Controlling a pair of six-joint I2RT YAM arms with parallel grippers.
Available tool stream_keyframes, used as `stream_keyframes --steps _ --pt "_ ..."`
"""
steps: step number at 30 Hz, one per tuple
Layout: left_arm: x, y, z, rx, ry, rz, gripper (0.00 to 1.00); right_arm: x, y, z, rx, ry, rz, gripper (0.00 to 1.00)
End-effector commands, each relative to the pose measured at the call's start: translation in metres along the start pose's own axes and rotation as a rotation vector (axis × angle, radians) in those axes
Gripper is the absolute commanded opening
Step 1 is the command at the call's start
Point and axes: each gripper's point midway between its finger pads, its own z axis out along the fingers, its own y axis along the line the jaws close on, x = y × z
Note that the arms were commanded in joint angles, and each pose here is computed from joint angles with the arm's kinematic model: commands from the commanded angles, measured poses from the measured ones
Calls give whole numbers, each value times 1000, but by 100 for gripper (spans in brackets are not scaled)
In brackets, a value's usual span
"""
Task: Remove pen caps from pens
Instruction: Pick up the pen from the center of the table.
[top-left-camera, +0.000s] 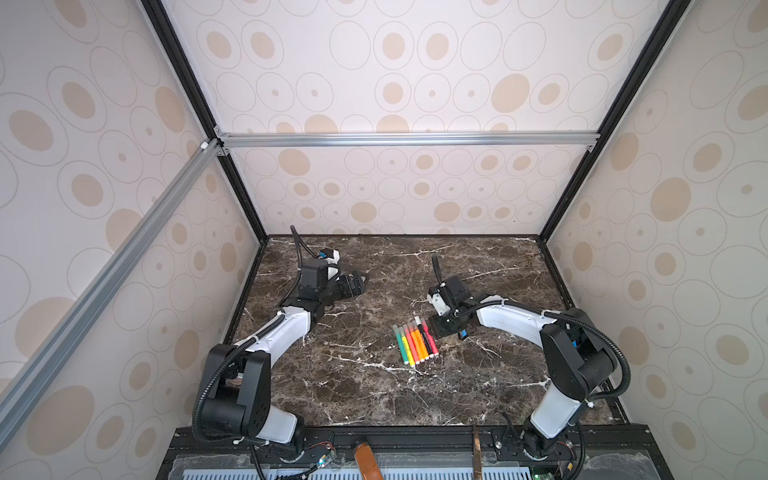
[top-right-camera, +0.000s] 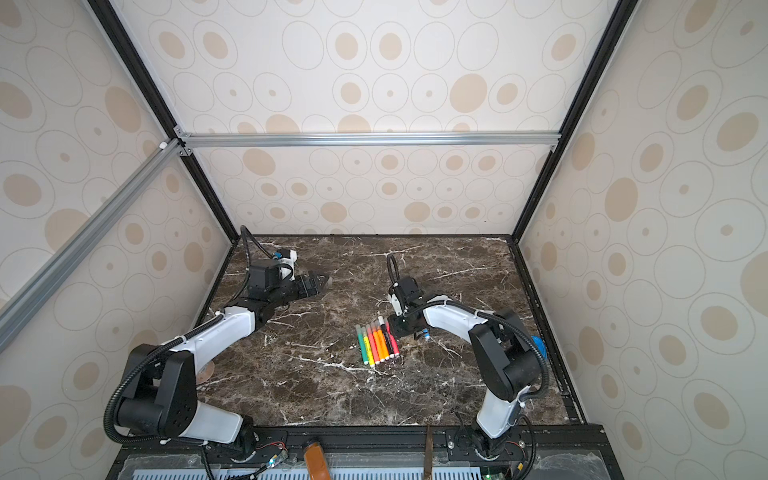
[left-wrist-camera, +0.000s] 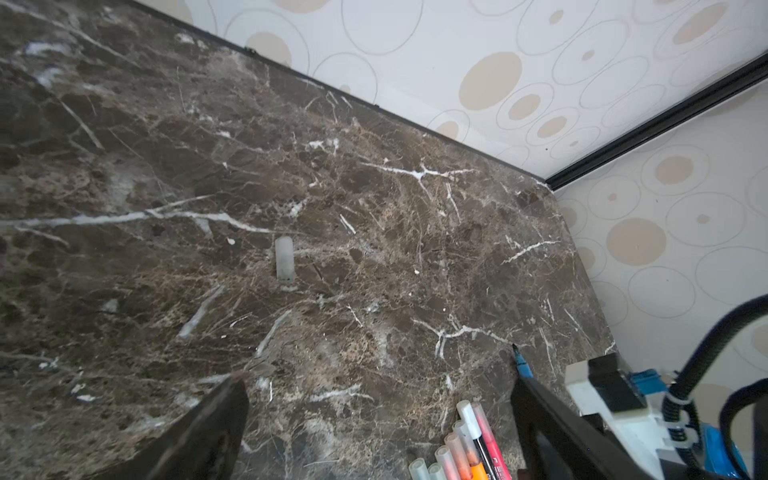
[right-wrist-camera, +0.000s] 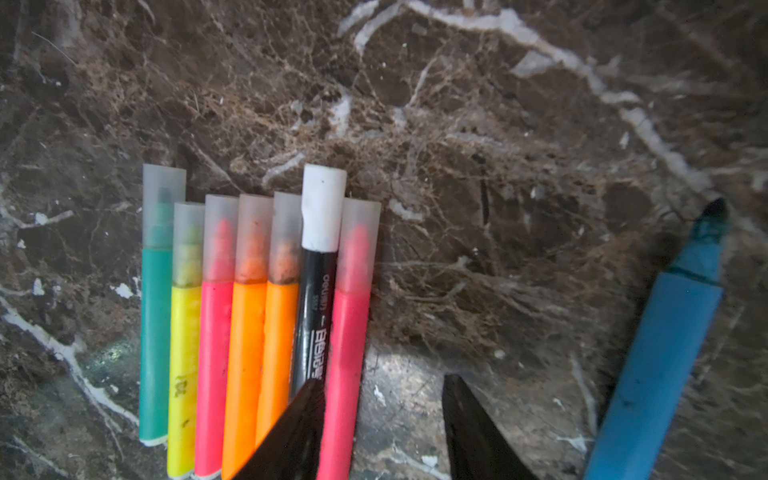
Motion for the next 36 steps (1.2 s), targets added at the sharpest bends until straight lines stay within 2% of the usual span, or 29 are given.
stream_keyframes --steps 1,14,23,25,32,36 --pt "-15 -6 -6 20 -64 2 100 12 1 10 19 49 -11 49" --pt "-11 -5 -2 22 -42 -1 100 29 -6 24 80 128 -22 44" --pt "-8 -7 2 38 -23 0 96 39 -10 28 95 162 -27 27" --pt "-7 -7 3 38 -16 1 95 41 -11 28 101 169 -31 27" --pt "-8 -6 3 32 -15 4 95 49 -20 30 182 215 -62 38" --pt "-7 -5 3 26 -9 6 95 56 -25 33 214 244 -70 37"
